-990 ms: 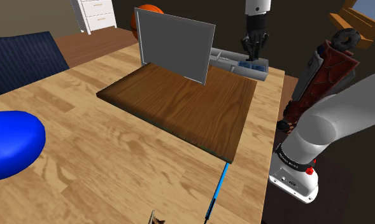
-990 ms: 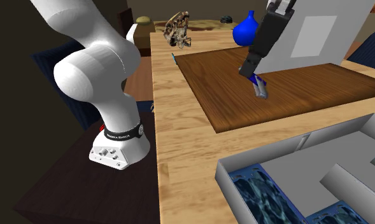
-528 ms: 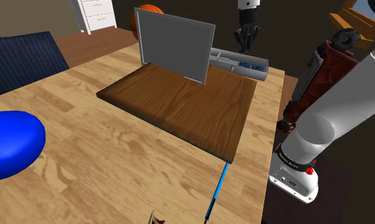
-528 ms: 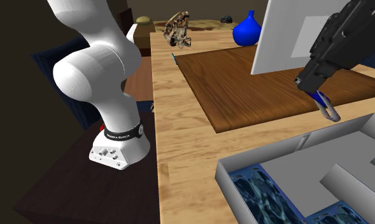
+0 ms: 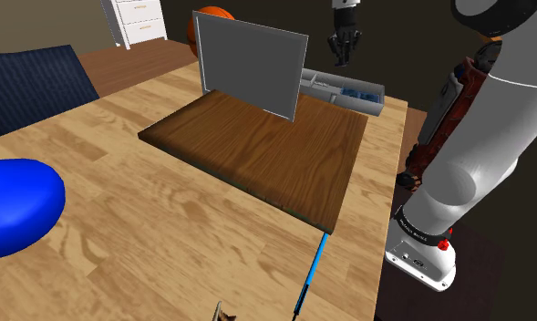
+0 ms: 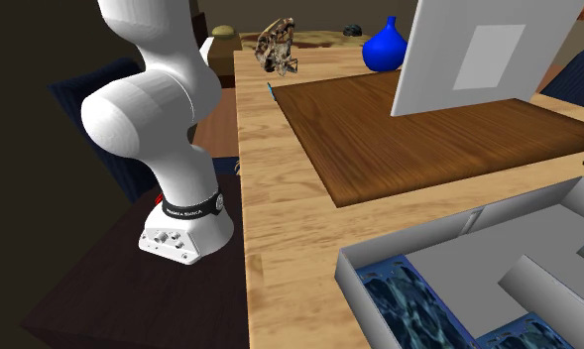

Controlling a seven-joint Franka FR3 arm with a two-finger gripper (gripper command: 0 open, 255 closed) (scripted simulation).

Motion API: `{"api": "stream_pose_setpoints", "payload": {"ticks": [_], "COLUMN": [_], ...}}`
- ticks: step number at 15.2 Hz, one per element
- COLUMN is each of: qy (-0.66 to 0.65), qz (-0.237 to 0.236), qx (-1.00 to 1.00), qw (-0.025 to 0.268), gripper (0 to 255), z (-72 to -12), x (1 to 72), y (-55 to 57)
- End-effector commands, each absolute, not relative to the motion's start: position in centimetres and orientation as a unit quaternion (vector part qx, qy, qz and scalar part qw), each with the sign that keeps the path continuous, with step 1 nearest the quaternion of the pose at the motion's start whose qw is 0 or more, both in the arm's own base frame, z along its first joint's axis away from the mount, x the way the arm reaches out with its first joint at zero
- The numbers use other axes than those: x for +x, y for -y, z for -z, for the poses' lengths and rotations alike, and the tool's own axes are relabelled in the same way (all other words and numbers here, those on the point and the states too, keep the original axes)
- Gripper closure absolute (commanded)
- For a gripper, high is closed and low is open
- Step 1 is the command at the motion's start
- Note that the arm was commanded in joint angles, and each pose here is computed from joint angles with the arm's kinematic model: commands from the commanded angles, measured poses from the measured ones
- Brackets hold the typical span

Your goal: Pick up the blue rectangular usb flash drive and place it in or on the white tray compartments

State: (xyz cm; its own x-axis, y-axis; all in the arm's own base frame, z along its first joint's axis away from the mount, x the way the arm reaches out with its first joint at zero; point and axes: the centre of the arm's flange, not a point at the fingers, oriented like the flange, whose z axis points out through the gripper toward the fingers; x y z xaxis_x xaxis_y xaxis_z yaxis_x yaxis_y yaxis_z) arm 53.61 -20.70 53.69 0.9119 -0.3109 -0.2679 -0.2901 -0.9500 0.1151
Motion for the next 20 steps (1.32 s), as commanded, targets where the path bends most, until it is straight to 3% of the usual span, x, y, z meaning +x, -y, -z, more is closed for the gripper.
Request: {"api": "stream_pose_setpoints", "payload": {"ticks": [1,14,20], "qy": [0.154,0.154,0.154], "qz": [0.143,0.143,0.143], "qx": [0.977,0.977,0.977], "qw": [0.037,0.037,0.037], "gripper": [255,255,255], "z": [-52.7,-45.8,-45.6], "x": [53.9,53.9,53.9], "y": [20.9,20.9,20.9]}}
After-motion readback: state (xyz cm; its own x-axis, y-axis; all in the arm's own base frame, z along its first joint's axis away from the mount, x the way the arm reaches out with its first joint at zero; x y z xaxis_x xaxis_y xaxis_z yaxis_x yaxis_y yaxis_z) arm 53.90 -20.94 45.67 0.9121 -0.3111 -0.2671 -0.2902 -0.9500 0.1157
